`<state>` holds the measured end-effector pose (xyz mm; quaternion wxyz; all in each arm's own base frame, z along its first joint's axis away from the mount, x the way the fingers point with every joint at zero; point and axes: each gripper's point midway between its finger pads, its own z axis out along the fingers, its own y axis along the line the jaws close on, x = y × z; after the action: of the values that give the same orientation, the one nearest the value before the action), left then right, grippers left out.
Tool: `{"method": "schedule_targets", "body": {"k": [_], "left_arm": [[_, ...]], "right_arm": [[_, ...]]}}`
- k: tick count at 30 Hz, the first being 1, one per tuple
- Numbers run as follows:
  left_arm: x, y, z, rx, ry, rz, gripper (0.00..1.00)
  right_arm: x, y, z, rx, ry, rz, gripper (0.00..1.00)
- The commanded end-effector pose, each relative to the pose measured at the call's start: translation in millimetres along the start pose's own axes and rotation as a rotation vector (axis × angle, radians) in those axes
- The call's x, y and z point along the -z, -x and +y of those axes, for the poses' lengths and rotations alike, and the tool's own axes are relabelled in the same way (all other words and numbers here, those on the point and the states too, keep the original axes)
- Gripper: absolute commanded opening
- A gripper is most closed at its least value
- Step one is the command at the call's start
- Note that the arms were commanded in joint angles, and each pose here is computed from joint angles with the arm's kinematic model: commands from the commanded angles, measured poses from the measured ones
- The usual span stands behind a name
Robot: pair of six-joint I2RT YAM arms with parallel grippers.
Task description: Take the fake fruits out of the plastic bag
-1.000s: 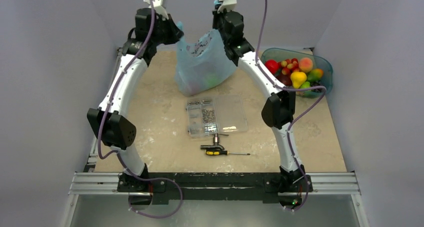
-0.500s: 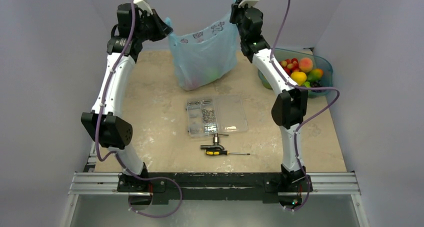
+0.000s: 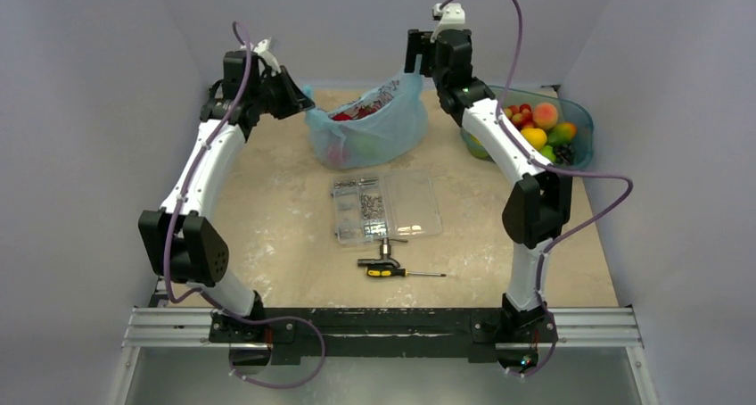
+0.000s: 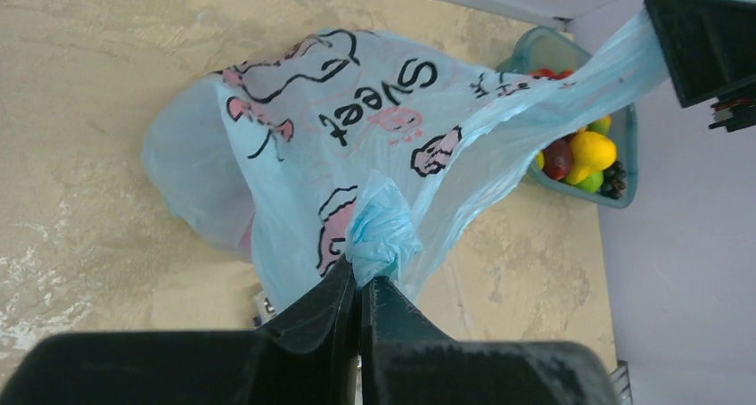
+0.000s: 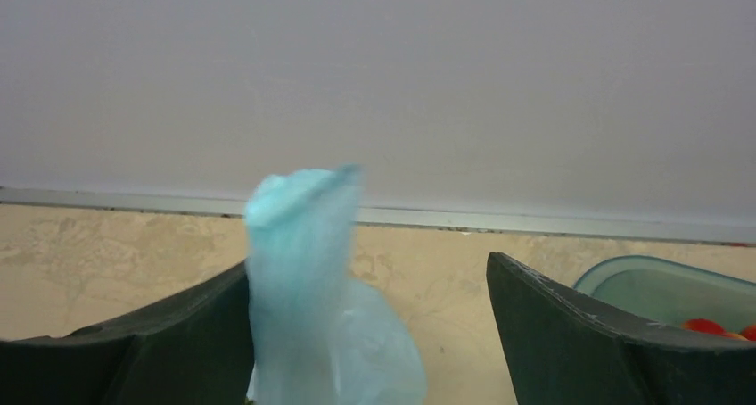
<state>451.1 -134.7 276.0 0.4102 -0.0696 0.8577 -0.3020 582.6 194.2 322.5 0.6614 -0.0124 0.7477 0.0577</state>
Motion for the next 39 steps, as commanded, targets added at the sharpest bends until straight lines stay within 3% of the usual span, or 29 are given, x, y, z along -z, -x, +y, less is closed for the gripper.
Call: {"method": "schedule_targets", "body": {"k": [1,3,6,8,9,10,11,17,24,28,35,39], "left_arm": [[43,34,-41,0.017,-0.106,-0.149,0.03],[45,31,-44,0.045,-0.119,-0.148,0.1],[49,27,-41,0.056,-0.104,-0.155,0.34],[56,25,-37,0.071,-0.072,-0.172,0.56],[59,23,-36,0.081,-0.058,-0.184,0.77],[63,21,-37,0.087,-0.048,-0.199,0.9],[67,18,-40,0.085,-0.04,-0.213,0.98],[88,-5,-54,0.079,0.054,-0.352,1.0],[43,-9,-47,0.332,0.124,-0.335,1.0],[13,-4,-48,0.514,0.16,-0.324,1.0],[-12,0,-35,0.6,0.289,-0.413,0.99],[-23,-1,-25,0.655,0.347,-0.433,0.93]], "right_arm": [[38,41,-13,-0.135,-0.075,0.038,0.92],[48,36,-10,-0.185,-0.08,0.075,0.98],[62,34,-3,-0.231,-0.07,0.089,0.99],[70,34,0,-0.276,-0.065,0.11,0.99],[73,32,1,-0.291,-0.063,0.118,0.99],[76,32,3,-0.309,-0.055,0.122,0.99],[79,30,6,-0.328,-0.045,0.131,0.99],[89,4,35,-0.374,0.039,0.163,0.99],[62,-12,49,-0.464,0.038,0.176,0.99],[43,-26,44,-0.511,-0.051,0.188,0.99],[21,-40,39,-0.456,-0.105,0.174,0.99],[11,-46,36,-0.432,-0.131,0.171,0.99]]}}
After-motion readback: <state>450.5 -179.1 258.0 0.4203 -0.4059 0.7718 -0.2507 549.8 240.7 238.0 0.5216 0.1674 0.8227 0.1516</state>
